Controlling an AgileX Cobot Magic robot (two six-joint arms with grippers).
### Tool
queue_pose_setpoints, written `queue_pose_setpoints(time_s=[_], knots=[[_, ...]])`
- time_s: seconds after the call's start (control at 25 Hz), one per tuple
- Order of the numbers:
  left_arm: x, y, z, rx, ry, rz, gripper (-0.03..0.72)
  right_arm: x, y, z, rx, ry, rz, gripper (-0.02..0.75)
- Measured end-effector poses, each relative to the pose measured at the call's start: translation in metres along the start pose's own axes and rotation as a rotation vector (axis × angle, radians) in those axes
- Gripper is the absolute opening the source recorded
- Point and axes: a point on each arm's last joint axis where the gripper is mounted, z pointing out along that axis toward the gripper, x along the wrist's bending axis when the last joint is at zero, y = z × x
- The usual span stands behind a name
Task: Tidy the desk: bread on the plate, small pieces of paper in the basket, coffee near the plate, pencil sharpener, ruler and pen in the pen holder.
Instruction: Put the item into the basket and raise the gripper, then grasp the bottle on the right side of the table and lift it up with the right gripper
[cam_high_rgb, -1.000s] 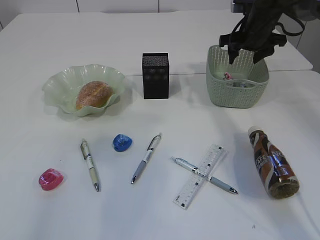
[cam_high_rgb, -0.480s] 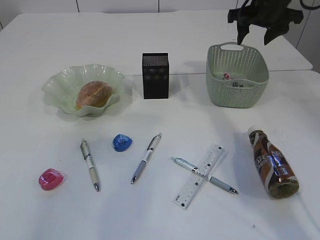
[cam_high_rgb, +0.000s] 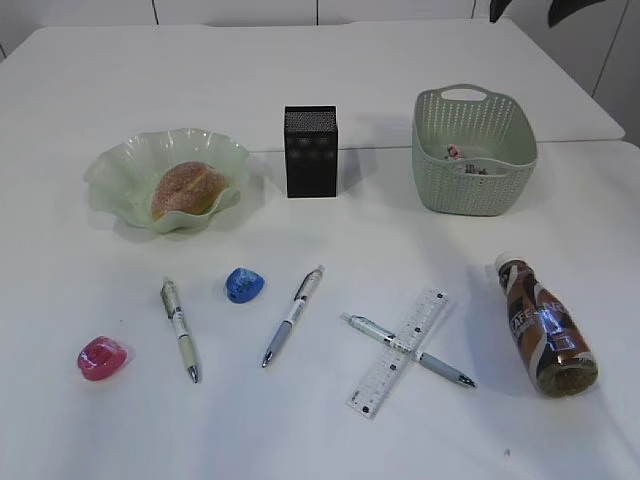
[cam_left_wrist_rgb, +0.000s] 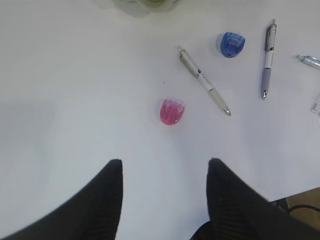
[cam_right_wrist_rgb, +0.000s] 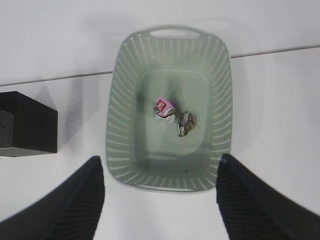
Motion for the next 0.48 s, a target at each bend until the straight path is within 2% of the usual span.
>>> queue_pose_setpoints(time_s=[0.24, 0.4, 0.48], knots=[[-0.002, 0.000, 0.000, 0.003, -0.019, -0.009, 0.377, -0.002, -0.013, -0.033, 0.019, 0.028, -0.032, 0.545], [-0.002, 0.000, 0.000, 0.005, -0.021, -0.009, 0.377, -0.004, -0.021, -0.038, 0.043, 0.026, -0.039, 0.545], [-0.002, 0.000, 0.000, 0.005, -0.022, -0.010, 0.377, -0.009, -0.044, -0.043, 0.121, 0.019, -0.050, 0.545]])
